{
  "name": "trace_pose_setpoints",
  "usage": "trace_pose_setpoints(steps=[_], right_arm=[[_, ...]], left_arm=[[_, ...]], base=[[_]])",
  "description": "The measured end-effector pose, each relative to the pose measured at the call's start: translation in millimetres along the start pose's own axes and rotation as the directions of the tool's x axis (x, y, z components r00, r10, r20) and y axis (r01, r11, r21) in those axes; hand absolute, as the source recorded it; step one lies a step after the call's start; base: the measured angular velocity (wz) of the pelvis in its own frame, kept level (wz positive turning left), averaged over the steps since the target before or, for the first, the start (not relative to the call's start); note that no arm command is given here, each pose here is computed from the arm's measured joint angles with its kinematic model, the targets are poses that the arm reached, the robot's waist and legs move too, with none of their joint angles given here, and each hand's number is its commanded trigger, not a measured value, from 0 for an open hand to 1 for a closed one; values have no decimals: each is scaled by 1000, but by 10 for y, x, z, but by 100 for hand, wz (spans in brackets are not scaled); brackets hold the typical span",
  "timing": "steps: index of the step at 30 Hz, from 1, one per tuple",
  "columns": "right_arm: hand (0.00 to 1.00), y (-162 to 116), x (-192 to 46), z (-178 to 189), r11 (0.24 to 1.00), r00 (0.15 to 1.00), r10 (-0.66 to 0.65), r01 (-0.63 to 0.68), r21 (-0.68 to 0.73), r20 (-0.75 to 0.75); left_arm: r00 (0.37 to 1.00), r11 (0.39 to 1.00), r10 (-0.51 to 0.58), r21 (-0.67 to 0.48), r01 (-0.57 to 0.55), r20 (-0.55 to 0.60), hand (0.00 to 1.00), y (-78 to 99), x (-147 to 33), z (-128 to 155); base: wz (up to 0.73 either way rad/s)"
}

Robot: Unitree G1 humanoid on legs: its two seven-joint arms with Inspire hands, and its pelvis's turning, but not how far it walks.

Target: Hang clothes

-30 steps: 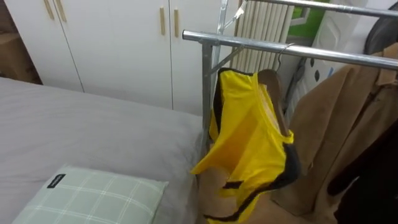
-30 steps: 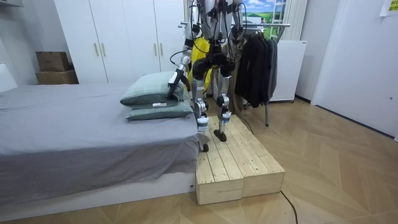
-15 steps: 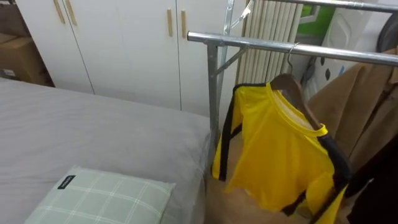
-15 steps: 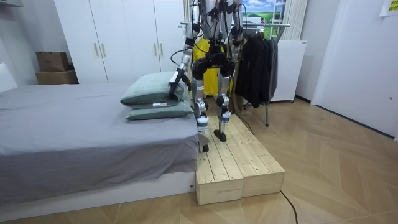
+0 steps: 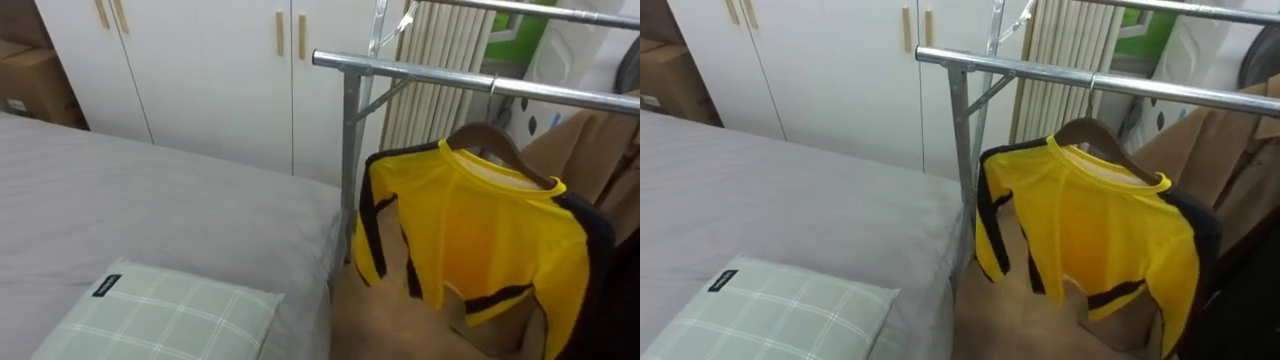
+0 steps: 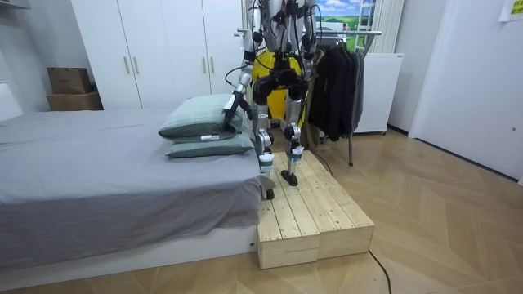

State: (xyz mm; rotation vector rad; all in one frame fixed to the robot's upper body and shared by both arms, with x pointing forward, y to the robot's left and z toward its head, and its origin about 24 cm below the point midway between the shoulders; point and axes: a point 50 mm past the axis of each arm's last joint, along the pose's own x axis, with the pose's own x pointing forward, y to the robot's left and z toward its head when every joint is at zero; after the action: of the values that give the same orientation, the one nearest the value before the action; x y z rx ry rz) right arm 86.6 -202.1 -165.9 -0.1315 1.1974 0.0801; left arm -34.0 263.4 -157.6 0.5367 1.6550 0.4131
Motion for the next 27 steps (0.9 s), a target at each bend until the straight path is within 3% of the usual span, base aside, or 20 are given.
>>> trace_pose_setpoints(steps=[11, 27], right_arm=[[0, -18, -5, -10, 1000, 1000, 4, -4, 7, -1], [0, -103, -12, 0, 998, 999, 27, -29, -59, -31]], left_arm=[[1000, 1000, -18, 5, 18, 15, 0, -63, -20, 23], [991, 995, -100, 14, 99, 91, 0, -167, -54, 110]], base=[[7], [31]])
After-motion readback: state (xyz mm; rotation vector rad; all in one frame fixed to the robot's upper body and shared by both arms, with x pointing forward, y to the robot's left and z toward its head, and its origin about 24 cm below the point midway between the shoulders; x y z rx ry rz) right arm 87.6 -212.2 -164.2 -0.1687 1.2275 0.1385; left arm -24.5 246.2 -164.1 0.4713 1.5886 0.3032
